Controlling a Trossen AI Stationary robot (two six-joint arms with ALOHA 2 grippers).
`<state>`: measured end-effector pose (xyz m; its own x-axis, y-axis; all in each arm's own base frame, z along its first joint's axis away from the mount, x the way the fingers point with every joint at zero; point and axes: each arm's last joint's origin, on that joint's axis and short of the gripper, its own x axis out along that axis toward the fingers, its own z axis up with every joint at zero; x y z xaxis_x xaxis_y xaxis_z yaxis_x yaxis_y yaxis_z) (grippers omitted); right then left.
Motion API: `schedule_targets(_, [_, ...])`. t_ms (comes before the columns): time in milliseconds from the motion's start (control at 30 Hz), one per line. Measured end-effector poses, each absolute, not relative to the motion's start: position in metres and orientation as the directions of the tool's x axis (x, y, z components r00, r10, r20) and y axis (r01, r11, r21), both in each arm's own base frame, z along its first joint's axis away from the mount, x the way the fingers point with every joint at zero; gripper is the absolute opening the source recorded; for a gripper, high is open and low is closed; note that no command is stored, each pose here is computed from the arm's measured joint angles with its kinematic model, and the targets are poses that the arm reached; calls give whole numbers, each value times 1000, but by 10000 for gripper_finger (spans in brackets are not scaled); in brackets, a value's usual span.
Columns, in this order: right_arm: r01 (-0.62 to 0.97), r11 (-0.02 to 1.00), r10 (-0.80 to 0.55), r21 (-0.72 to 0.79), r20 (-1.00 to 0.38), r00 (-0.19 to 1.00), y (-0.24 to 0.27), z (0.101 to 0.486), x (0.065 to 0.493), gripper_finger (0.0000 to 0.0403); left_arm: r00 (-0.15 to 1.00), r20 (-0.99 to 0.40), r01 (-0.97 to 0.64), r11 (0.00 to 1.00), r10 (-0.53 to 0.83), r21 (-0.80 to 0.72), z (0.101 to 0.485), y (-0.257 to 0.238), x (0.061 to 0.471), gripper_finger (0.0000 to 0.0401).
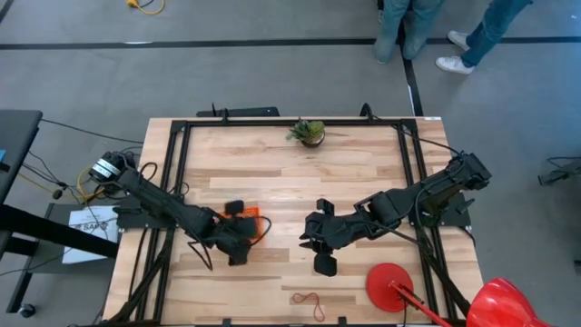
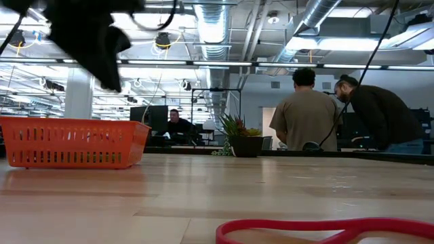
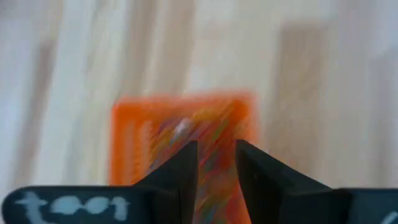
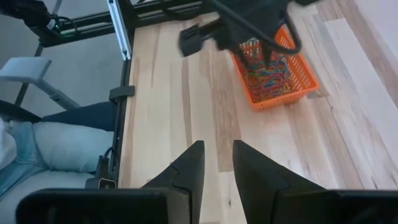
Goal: Pick and place rubber bands into bin
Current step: Put the red rubber band into the orange container
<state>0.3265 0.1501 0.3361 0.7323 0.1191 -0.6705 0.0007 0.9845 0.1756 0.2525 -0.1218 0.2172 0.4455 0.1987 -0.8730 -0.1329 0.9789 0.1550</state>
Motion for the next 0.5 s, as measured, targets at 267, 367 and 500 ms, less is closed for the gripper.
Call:
schedule_targets(267, [52,968,127,246,-655,745,154,330,336,79,655,-744,97,992,-129,-87,234,-142,278,98])
schedule_targets(367, [46,937,213,347,-669,712,166,316,344,79,652,-747,109,991,-130,-77,233,-143,277,98])
schedule_targets(500, [-90,879,425,469,-683,594,188,295,352,79,612,-785,97,994,-91,-40,229,-140,273,98])
